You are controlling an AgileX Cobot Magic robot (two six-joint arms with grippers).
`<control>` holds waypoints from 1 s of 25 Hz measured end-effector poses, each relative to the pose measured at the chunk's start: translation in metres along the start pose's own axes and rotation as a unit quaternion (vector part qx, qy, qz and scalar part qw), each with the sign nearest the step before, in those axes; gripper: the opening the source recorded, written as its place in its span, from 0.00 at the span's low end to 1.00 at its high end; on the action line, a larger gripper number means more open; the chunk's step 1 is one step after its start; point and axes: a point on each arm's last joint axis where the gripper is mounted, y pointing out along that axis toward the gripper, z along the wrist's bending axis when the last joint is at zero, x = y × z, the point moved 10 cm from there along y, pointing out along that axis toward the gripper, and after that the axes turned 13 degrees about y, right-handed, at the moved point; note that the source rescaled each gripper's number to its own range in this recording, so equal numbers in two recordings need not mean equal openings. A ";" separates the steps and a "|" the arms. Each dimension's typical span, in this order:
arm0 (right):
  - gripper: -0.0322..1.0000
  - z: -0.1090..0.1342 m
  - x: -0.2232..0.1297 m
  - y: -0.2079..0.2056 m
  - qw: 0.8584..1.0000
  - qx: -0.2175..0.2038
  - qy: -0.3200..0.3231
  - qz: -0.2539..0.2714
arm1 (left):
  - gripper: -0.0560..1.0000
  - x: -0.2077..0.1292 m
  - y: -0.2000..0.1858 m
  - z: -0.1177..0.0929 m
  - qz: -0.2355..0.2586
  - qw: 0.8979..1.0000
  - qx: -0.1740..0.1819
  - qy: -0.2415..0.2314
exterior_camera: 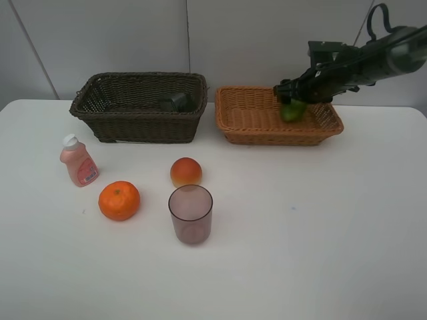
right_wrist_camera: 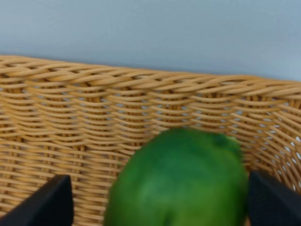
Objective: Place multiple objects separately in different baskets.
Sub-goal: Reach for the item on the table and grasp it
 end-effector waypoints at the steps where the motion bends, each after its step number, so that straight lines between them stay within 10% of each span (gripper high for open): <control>1: 0.77 0.000 0.000 0.000 1.000 0.000 0.000 0.000 | 0.93 0.000 0.000 0.000 0.000 1.000 0.000 0.000; 25: 0.91 0.016 0.011 -0.029 1.000 0.006 -0.008 0.011 | 0.93 0.000 0.000 0.000 0.000 1.000 0.000 0.000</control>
